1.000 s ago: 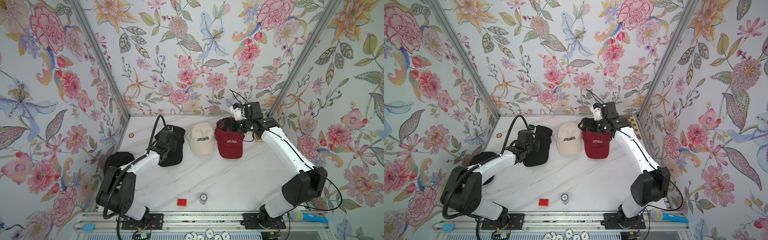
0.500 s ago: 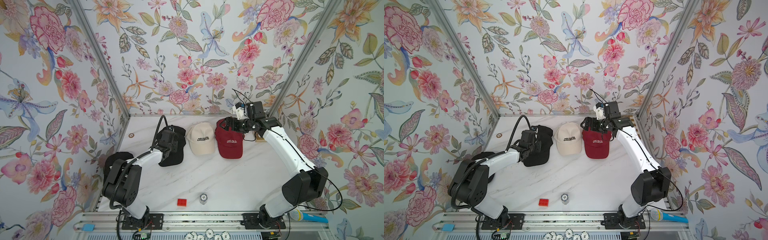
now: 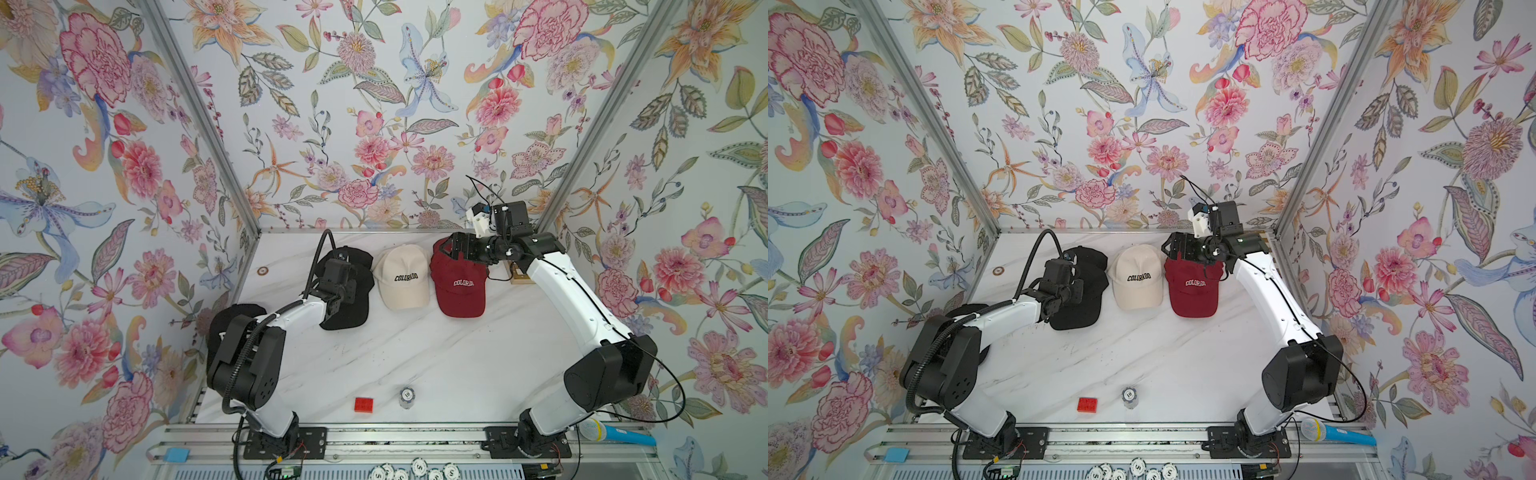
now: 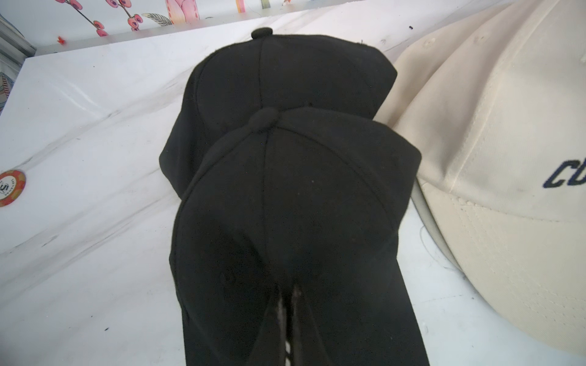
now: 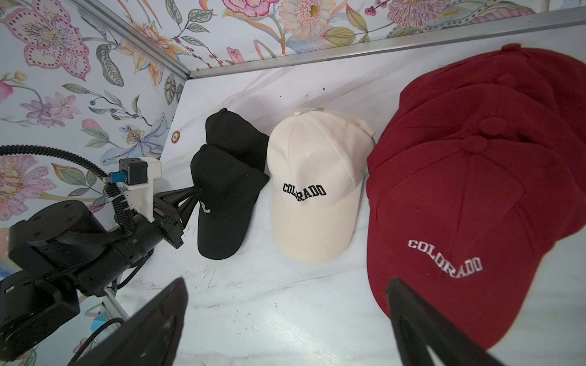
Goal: Stack the baseball caps by color
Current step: Place the baseball cap on the baseball cap.
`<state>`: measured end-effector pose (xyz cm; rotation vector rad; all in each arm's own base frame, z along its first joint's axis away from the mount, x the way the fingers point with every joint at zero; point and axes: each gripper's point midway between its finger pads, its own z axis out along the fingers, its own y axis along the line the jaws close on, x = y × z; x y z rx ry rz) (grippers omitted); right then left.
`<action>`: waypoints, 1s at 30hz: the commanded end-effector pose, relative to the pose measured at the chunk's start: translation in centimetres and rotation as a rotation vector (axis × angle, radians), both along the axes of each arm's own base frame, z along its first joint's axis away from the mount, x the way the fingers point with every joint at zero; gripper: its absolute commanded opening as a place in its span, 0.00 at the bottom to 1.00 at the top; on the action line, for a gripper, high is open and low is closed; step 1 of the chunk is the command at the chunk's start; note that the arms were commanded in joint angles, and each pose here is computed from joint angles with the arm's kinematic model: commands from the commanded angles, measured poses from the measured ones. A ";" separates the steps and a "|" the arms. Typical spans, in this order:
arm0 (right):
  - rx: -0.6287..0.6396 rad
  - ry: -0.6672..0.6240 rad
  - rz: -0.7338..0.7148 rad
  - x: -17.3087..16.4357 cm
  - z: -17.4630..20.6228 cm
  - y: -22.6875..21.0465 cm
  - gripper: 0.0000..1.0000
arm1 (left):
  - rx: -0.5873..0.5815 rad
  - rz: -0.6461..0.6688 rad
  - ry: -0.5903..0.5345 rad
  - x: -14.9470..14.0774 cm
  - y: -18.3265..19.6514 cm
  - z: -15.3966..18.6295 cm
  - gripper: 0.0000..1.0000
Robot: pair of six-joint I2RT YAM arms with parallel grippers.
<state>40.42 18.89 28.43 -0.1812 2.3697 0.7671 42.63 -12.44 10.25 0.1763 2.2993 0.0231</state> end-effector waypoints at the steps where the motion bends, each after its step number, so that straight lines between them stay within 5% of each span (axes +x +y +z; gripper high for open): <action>1: -0.006 -0.010 -0.001 0.0 0.6 -0.3 0.99 | 0.002 0.000 -0.037 0.4 -0.1 2.4 0.00; 18: -0.017 -0.013 -0.008 -0.1 0.5 -0.5 0.99 | -0.010 0.019 -0.158 1.9 0.0 8.9 0.00; 30: -0.024 -0.017 -0.022 -0.1 0.6 -1.0 0.99 | -0.022 0.072 -0.084 4.3 0.5 4.3 0.00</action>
